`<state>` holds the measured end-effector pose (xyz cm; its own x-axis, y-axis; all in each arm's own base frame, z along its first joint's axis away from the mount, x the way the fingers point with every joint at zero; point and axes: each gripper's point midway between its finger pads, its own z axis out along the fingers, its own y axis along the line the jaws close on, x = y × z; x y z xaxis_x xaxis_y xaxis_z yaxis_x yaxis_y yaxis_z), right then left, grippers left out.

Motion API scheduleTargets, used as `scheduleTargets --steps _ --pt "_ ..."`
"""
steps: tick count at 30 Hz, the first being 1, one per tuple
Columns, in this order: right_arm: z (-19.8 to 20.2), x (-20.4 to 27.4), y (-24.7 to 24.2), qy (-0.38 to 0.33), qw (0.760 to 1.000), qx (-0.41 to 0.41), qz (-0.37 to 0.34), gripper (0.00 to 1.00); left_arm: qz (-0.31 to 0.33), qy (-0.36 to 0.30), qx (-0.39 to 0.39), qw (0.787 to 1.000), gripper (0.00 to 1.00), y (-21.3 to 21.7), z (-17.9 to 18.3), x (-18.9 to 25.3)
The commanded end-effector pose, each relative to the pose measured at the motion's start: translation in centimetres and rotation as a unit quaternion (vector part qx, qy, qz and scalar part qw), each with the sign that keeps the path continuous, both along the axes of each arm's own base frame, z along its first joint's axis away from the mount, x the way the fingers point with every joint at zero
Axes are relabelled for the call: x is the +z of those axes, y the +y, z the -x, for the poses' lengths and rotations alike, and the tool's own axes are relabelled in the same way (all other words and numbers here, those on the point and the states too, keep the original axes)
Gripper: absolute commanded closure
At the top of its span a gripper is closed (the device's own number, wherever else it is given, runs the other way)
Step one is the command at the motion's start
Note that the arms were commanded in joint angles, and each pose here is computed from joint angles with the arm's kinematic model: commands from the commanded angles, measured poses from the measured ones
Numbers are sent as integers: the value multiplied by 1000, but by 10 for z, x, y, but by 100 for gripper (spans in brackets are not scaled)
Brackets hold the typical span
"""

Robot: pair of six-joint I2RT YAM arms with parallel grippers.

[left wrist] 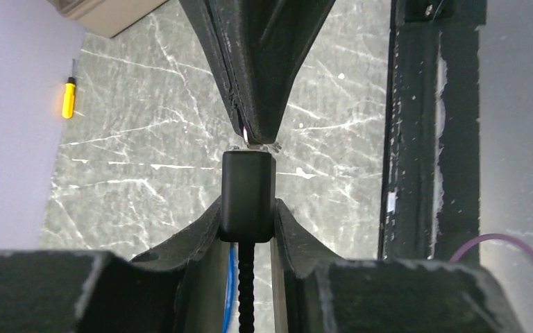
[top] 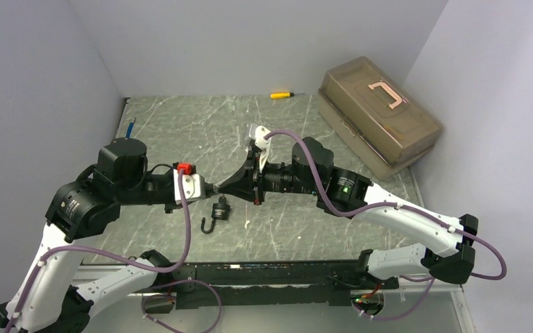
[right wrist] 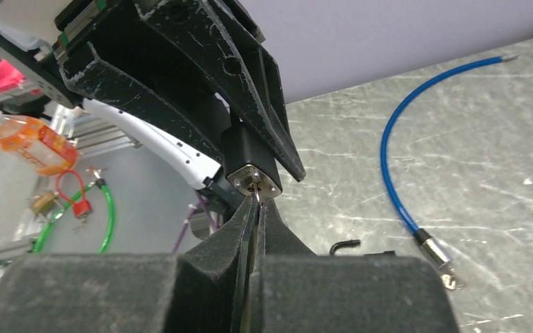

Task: Unlock with the key

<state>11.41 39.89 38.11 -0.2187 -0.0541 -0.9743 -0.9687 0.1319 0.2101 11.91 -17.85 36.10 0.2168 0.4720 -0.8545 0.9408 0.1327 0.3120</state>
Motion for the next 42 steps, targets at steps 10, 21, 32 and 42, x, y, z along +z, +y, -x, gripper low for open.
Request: scheduleTargets --steps 10,21,32,42 --pt "3 -54 -14 167 984 56 23 100 79 -216 -90 969 100 -32 -4 83" --pt "-13 -29 -22 239 969 47 -37 100 -8 -429 -104 897 100 -30 -20 64" --pt "-31 -21 -35 275 956 10 -101 100 0 -438 -94 894 100 -26 -17 64" --pt "-36 -8 -36 331 932 30 -149 100 -8 -509 -64 858 100 -26 -29 72"
